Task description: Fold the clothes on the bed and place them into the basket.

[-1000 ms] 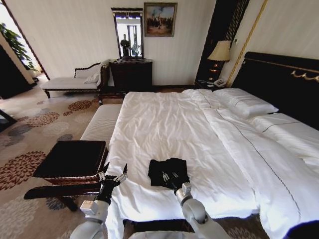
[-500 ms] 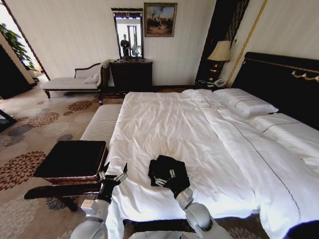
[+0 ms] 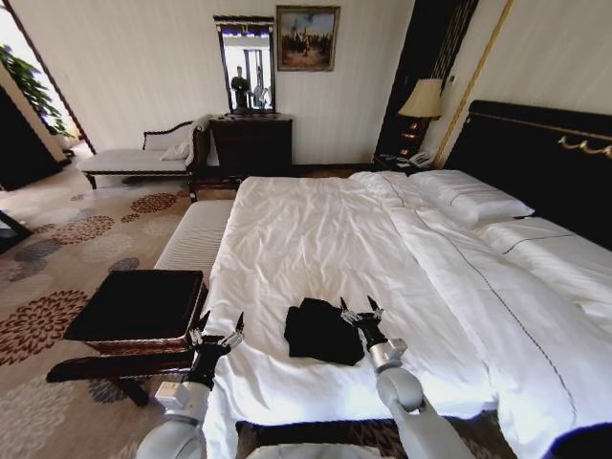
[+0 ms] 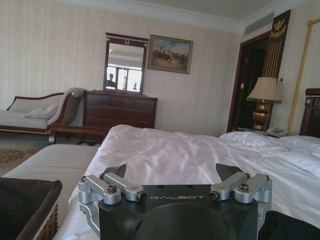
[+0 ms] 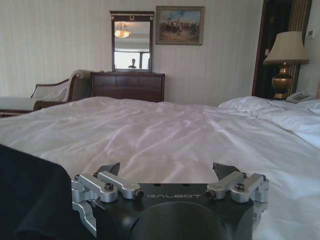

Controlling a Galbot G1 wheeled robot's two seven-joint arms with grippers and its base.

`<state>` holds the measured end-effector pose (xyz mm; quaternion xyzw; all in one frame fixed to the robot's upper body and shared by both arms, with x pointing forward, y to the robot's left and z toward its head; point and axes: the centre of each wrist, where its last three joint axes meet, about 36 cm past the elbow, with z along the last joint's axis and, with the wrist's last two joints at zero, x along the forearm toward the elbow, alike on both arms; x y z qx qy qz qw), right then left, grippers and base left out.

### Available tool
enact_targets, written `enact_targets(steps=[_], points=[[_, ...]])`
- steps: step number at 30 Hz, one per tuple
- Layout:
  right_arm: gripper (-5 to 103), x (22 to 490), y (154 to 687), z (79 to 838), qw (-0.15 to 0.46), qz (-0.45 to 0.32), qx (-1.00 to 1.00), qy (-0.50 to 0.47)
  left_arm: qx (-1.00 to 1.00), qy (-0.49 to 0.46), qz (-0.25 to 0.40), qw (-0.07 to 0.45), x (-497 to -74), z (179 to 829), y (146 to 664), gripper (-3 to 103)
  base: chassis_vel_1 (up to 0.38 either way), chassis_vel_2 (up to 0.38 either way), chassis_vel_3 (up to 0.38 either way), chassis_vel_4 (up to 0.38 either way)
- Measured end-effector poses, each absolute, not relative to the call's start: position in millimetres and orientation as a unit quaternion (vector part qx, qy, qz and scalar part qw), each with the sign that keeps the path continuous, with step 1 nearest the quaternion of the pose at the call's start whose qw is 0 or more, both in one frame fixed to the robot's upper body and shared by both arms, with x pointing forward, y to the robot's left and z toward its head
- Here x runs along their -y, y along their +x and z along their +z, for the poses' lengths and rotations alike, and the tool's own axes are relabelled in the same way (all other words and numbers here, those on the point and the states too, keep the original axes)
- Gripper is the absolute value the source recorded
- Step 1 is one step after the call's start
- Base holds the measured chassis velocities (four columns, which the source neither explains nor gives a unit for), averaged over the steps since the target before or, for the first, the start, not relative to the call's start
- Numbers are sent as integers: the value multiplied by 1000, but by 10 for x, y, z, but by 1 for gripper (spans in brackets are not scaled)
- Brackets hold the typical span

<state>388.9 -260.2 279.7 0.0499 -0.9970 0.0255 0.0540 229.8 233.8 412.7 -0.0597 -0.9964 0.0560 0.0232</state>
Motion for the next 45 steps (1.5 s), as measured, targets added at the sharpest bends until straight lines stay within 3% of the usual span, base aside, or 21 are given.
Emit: enact_targets(steps=[3,10,16,22,31,37,40,45], points=[[100,2435,4069,2652,60,53,994,76,997,-58,49,26,-2378,4137,2267,100,0,0,0,0],[100,2029,3897,2424,77,76,985,134,997,-54,42,35,-2415,4097,2256,100,0,0,0,0],[100,1775,3768,2447,71,60,984,153,997,-53,35,49,-2409,4002,2287,100,0,0,0,0],[100,1848,3740,2689,54,33,990,129,996,-55,38,54,-2397,3960,2359,100,0,0,0,0],[100,2345,3371,3236,71,-87,993,40,991,-73,71,86,-2252,3790,2472,100,0,0,0,0],[100,2600,3013,3461,133,-201,970,-8,982,-83,104,132,-2145,3614,2503,100,0,0,0,0],[100,2652,2875,3513,182,-314,932,-22,972,-90,138,170,-2077,3550,2485,100,0,0,0,0],[100,2633,2825,3477,210,-368,906,-22,962,-97,164,195,-2005,3484,2503,100,0,0,0,0]])
